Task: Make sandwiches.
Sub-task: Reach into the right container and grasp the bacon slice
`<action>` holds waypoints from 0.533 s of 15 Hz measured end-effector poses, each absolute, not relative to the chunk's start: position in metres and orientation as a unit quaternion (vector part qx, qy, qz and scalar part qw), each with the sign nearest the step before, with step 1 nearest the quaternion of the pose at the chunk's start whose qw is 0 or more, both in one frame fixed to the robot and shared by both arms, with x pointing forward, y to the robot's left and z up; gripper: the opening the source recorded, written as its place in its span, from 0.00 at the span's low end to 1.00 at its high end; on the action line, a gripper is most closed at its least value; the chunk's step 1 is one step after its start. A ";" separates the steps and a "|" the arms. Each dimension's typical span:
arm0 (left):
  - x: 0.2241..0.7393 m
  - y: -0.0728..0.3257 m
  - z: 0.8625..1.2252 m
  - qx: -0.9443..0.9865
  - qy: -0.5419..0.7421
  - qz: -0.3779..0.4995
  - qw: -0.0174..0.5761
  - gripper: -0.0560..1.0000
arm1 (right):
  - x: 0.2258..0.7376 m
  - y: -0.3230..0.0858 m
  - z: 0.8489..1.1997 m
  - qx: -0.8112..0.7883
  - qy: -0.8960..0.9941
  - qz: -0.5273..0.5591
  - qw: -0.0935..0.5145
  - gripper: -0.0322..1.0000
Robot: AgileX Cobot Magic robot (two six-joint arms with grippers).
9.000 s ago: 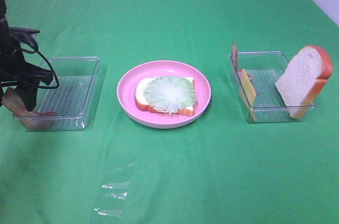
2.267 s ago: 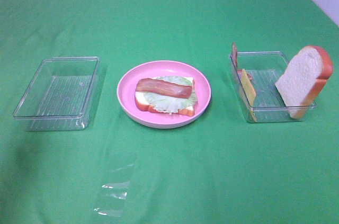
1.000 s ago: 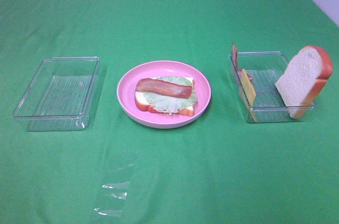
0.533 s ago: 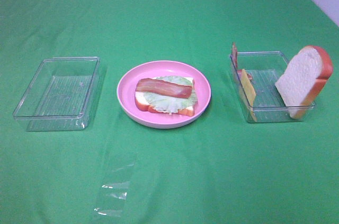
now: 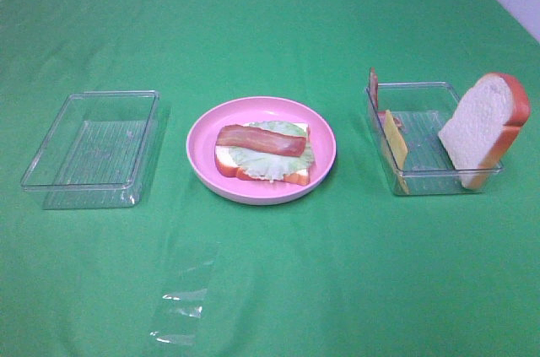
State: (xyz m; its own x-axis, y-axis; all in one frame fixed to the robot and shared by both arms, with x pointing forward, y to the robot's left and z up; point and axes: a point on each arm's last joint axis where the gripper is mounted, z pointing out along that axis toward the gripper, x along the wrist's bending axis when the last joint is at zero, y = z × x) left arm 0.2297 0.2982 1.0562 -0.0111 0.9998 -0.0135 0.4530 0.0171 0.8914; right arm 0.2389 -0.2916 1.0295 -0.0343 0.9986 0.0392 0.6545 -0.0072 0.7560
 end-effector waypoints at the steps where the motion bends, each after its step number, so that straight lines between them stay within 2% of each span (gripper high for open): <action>1: 0.230 0.298 1.056 0.597 0.608 0.368 0.372 0.99 | 0.249 -0.292 1.030 0.650 0.658 0.287 0.250 0.98; 3: 0.230 0.298 1.056 0.596 0.609 0.368 0.372 0.99 | 0.277 -0.291 1.042 0.671 0.674 0.245 0.190 0.98; 5: 0.230 0.298 1.056 0.596 0.609 0.368 0.372 0.99 | 0.318 -0.289 1.068 0.683 0.682 0.222 0.137 0.98; 8: 0.230 0.298 1.056 0.596 0.609 0.368 0.372 0.99 | 0.381 -0.288 1.097 0.693 0.690 0.192 0.082 0.98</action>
State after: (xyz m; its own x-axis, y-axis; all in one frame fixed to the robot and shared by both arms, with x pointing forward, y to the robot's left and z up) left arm 0.2298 0.2982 1.0563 -0.0122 0.9998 -0.0135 0.4521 0.0175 0.8918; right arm 0.3806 -0.2884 1.0969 -0.0252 0.9879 0.1531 0.9254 -0.0349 0.3775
